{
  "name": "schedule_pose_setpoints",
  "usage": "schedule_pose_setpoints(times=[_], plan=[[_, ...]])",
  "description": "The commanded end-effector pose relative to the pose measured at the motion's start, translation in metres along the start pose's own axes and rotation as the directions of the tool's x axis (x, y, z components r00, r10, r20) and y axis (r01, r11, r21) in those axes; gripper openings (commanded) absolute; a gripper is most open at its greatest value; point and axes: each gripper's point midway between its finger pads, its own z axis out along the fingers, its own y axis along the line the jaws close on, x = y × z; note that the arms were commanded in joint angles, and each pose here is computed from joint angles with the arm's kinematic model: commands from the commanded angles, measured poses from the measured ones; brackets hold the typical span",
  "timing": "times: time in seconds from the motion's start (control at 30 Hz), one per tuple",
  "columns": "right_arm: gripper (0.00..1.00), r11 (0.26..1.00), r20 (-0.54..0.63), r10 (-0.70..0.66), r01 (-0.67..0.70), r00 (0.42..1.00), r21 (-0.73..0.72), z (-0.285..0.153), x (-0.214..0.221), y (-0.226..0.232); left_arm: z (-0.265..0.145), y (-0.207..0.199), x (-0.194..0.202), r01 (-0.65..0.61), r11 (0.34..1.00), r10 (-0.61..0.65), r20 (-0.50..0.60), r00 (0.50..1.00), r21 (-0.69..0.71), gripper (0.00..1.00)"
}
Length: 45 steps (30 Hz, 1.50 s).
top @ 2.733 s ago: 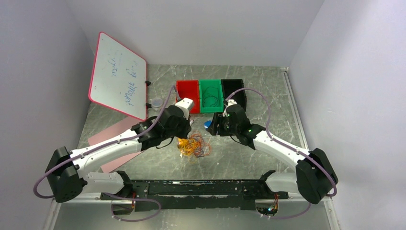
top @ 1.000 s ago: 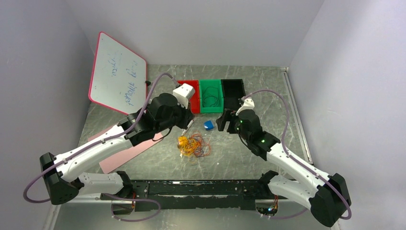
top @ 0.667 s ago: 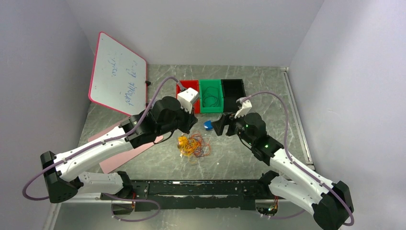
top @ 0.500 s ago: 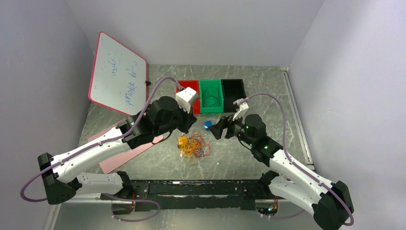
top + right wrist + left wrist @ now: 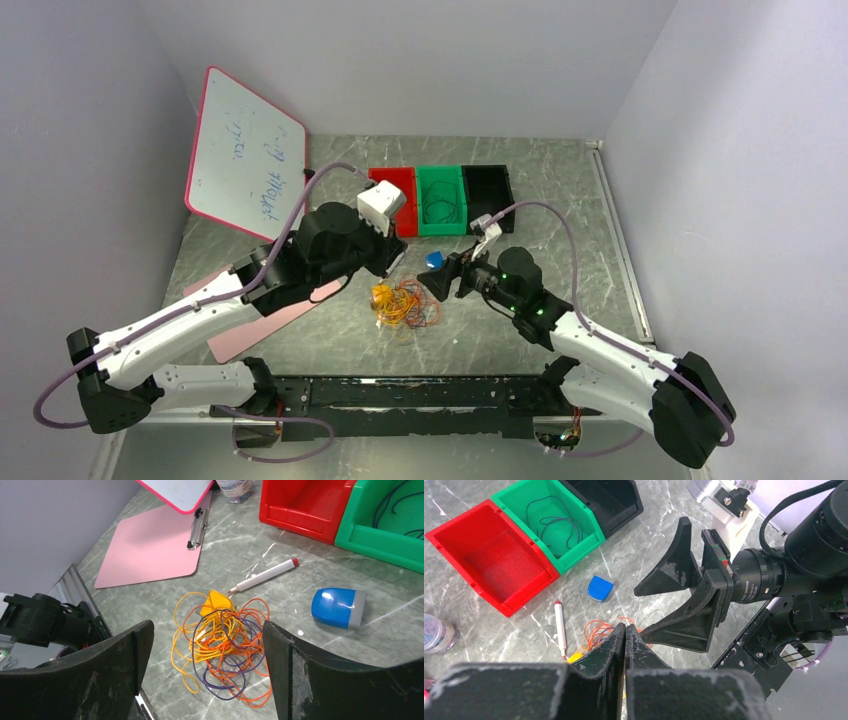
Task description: Untangle the cables
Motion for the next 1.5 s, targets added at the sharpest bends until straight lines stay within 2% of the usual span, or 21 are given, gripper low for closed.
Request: schedule_pose_setpoints(times=[0.0, 0.13, 0.23, 0.37, 0.43, 0.57, 0.77, 0.9, 1.1, 1.37, 1.47], plan=[[0.83, 1.0, 0.058, -0.024, 0.024, 0.998, 0.004, 0.009, -0.015, 0.005, -0.004, 0.005, -0.01, -0.005, 0.999, 0.006, 0.039, 0.999, -0.034, 0.07], [0.81, 0.997, -0.032, -0.025, 0.027, 0.999, 0.068, 0.017, -0.009, -0.003, -0.002, 0.027, 0.013, 0.069, 0.985, -0.069, 0.005, 0.998, -0.158, 0.08], [0.78, 0.989, -0.155, 0.0, 0.023, 0.988, 0.147, 0.018, 0.012, -0.015, -0.003, 0.046, 0.04, 0.17, 0.945, -0.182, -0.015, 0.983, -0.279, 0.18], [0.71, 0.979, -0.238, 0.04, 0.009, 0.97, 0.201, 0.019, 0.03, -0.023, -0.004, 0.062, 0.082, 0.238, 0.889, -0.288, -0.074, 0.955, -0.391, 0.34], [0.69, 0.976, -0.247, 0.064, -0.009, 0.967, 0.217, 0.02, 0.036, -0.025, -0.007, 0.069, 0.106, 0.29, 0.844, -0.37, -0.099, 0.924, -0.451, 0.43], [0.66, 0.971, -0.245, 0.105, -0.045, 0.964, 0.237, 0.022, 0.044, -0.028, -0.013, 0.077, 0.147, 0.36, 0.766, -0.499, -0.139, 0.855, -0.533, 0.48], [0.66, 0.968, -0.252, 0.118, -0.055, 0.96, 0.244, 0.023, 0.049, -0.03, 0.002, 0.084, 0.183, 0.461, 0.699, -0.621, -0.143, 0.771, -0.547, 0.58], [0.66, 0.966, -0.253, 0.111, -0.045, 0.961, 0.254, 0.02, 0.048, -0.031, 0.017, 0.086, 0.191, 0.516, 0.683, -0.662, -0.141, 0.736, -0.517, 0.57], [0.66, 0.962, -0.249, 0.114, -0.044, 0.962, 0.268, 0.017, 0.048, -0.034, 0.036, 0.089, 0.198, 0.523, 0.7, -0.662, -0.168, 0.731, -0.486, 0.53], [0.66, 0.962, -0.244, 0.119, -0.05, 0.963, 0.27, 0.015, 0.048, -0.034, 0.044, 0.095, 0.223, 0.487, 0.698, -0.662, -0.213, 0.719, -0.525, 0.37], [0.66, 0.961, -0.243, 0.116, -0.047, 0.963, 0.272, 0.015, 0.048, -0.034, 0.043, 0.097, 0.229, 0.477, 0.695, -0.664, -0.224, 0.714, -0.538, 0.26]])
